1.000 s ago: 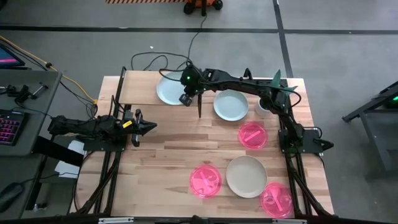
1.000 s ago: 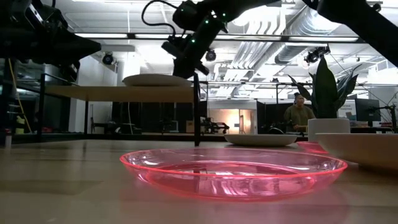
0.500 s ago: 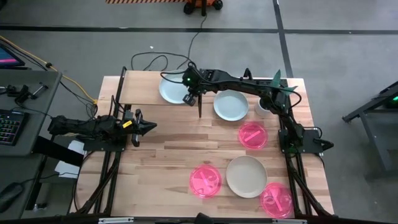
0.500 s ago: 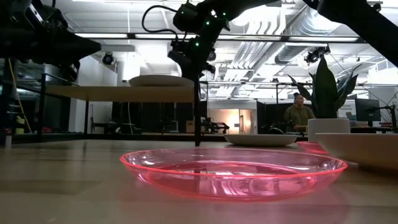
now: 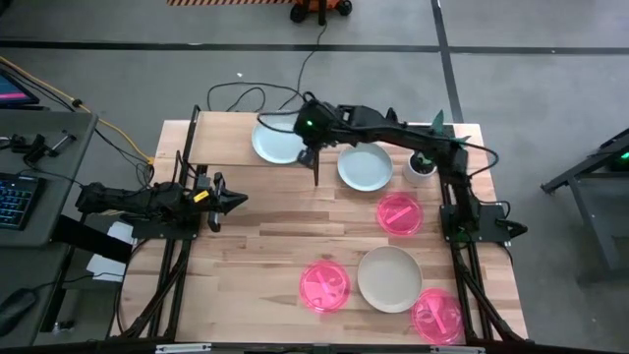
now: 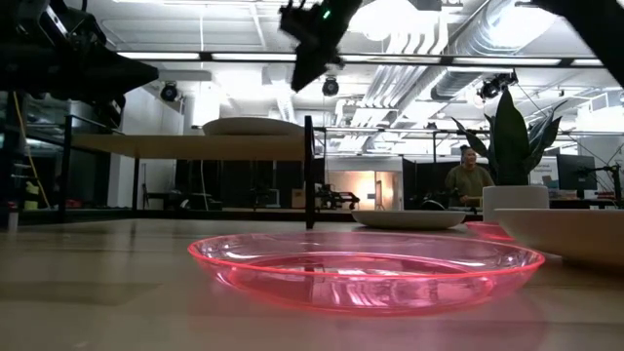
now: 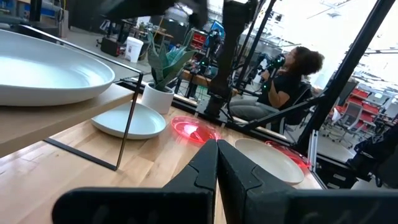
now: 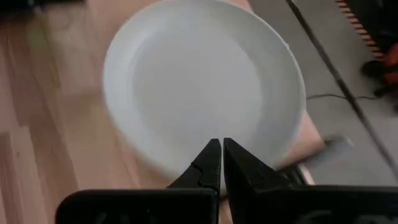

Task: Place and stack plates onto a shelf
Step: Put the top center transparent pink plate on the shelf

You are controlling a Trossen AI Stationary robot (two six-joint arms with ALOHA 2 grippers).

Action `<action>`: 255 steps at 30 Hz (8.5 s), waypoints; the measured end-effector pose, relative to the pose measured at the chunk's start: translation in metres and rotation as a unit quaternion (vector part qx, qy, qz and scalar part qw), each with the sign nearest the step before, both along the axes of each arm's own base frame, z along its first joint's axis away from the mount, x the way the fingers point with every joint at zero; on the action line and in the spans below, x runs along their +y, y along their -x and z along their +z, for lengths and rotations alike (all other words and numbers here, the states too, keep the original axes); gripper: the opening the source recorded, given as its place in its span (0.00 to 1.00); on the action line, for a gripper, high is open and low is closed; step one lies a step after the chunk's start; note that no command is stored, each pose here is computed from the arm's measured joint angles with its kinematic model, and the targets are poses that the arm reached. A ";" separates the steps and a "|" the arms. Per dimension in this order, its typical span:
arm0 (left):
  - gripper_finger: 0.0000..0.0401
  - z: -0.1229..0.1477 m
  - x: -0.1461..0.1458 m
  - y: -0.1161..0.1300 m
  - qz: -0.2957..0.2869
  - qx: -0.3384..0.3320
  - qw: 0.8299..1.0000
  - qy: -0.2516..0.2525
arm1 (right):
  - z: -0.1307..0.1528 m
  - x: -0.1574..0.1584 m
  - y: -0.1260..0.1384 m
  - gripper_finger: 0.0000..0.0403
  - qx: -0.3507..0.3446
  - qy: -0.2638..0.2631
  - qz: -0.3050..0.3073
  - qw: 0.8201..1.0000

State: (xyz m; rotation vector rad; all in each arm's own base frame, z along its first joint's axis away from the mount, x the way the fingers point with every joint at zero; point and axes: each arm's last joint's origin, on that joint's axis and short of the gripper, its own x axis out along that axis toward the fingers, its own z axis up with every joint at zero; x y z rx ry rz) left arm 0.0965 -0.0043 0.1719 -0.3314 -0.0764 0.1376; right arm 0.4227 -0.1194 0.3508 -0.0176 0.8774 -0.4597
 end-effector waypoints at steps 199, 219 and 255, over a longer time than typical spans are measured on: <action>0.00 0.000 0.000 0.000 0.001 -0.002 1.000 0.009 | -0.263 0.157 0.147 0.33 -0.033 0.019 -0.460 0.887; 0.00 0.000 0.000 0.000 0.001 -0.001 1.000 0.009 | -0.233 0.174 0.145 0.00 0.018 0.008 -0.424 0.905; 0.00 0.000 0.000 0.000 0.003 -0.005 1.000 0.021 | -0.205 0.187 0.249 0.17 0.020 -0.033 -0.471 0.882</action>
